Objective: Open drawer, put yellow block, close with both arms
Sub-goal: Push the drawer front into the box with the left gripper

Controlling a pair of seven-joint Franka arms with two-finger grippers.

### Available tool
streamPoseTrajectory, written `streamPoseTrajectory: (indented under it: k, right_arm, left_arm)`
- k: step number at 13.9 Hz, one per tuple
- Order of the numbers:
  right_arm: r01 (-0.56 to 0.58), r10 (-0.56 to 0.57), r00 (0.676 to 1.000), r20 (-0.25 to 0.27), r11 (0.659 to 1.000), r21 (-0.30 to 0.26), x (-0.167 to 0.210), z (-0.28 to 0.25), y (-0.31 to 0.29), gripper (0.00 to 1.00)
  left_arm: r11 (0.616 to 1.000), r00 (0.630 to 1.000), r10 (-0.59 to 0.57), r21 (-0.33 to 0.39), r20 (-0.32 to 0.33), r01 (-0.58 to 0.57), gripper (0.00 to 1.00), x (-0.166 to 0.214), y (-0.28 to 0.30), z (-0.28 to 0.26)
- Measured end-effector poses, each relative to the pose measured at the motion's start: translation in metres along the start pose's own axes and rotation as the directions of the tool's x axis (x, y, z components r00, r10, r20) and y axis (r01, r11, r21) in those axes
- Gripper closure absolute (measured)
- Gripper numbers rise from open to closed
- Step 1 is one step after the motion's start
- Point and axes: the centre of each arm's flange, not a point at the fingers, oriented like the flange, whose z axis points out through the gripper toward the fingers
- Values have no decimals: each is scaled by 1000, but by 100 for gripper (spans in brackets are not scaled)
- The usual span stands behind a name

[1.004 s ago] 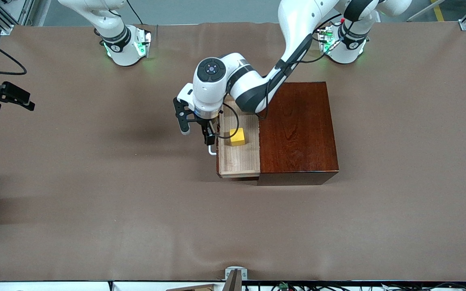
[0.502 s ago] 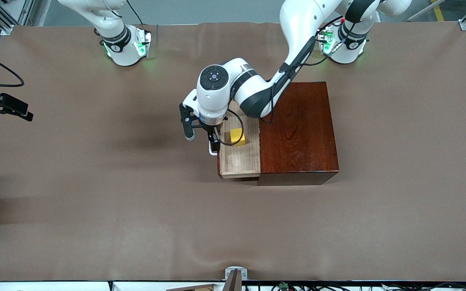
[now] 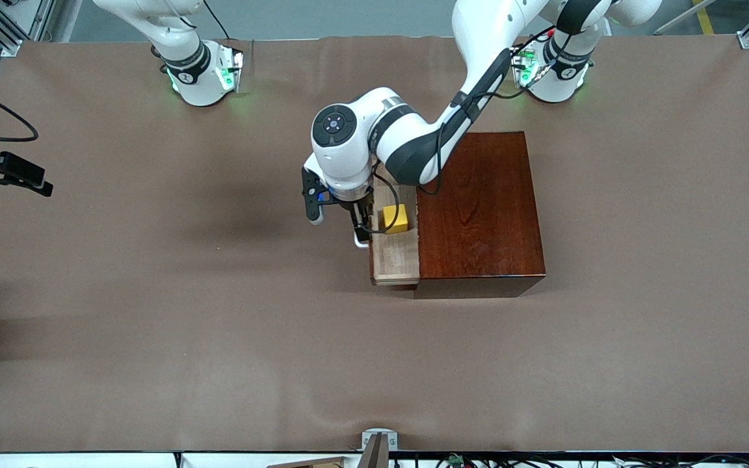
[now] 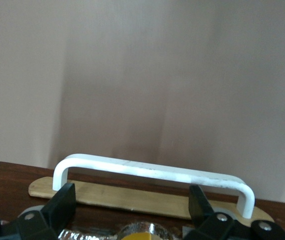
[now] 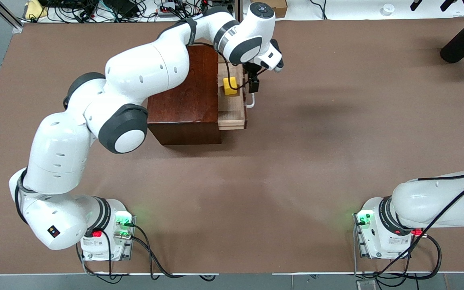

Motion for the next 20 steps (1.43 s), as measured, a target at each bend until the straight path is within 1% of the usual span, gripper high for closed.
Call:
streamPoseTrajectory:
  k: [5,9,14,15,16,17,18,19,20]
  right_arm:
    - [-8,8,1000,11,1000,0,2,5,5,0]
    - [-10,10,1000,12,1000,0,2,5,6,0]
    - [-10,10,1000,17,1000,0,4,9,6,0]
    - [-10,10,1000,16,1000,0,4,9,6,0]
    - [-10,10,1000,16,1000,0,4,9,6,0]
    - [-11,11,1000,16,1000,0,4,9,6,0]
    - [-11,11,1000,16,1000,0,4,9,6,0]
    - [-11,11,1000,16,1000,0,4,9,6,0]
    - [-11,11,1000,16,1000,0,4,9,6,0]
  left_arm:
    - [1000,987,-1,-19,161,4,0,-26,-9,9]
    - [999,968,-10,-37,253,20,0,-43,-15,15]
    - [999,968,-14,-39,252,24,0,-44,-15,15]
    - [999,969,-32,-32,244,41,0,-42,-14,14]
    - [996,969,-76,-18,234,82,0,-39,-13,13]
    - [990,968,-141,6,208,143,0,-36,-12,6]
    - [973,958,-230,34,171,227,0,-34,-12,-10]
    - [943,934,-333,62,126,328,0,-37,-13,-37]
    - [897,895,-440,83,75,434,0,-43,-14,-70]
